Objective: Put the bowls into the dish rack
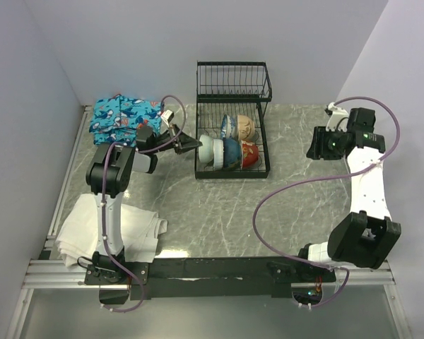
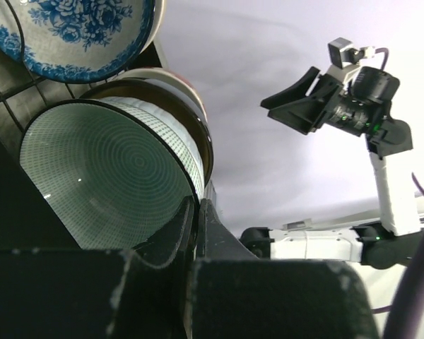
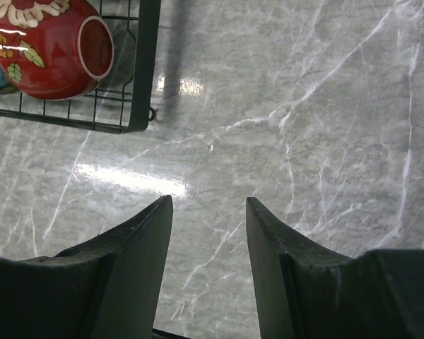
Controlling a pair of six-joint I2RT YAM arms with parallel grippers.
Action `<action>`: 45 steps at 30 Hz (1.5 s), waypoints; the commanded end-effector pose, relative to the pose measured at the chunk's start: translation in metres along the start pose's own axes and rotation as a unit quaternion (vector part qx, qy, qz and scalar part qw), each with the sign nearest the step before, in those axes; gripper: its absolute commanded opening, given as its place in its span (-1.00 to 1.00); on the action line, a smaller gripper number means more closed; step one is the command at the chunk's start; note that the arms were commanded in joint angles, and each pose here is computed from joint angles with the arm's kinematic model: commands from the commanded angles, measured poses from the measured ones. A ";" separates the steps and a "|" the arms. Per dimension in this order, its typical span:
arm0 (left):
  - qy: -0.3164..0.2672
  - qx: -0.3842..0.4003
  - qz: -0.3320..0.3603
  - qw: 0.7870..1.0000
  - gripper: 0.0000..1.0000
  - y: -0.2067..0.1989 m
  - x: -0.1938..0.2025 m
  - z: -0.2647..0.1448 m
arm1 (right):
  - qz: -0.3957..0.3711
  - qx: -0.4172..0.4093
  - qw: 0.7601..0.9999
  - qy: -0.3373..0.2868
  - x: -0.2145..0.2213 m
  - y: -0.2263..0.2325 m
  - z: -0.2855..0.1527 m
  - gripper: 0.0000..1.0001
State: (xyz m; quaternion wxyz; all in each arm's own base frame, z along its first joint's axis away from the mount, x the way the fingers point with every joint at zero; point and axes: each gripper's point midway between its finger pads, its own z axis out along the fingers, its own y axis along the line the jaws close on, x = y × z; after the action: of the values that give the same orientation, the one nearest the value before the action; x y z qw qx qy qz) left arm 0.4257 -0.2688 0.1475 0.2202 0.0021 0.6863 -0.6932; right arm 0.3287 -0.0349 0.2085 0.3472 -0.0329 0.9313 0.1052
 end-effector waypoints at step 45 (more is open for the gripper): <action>-0.012 0.032 -0.032 0.999 -0.98 0.007 0.015 0.003 | -0.091 -0.036 0.994 0.057 0.000 0.042 0.035 0.07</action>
State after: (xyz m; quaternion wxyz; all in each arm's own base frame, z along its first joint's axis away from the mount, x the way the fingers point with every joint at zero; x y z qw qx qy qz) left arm 0.4186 -0.2699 0.1405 0.1615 -0.0701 0.6635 -0.7271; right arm 0.3358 0.0084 0.1765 0.2828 -0.1162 0.9453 0.1134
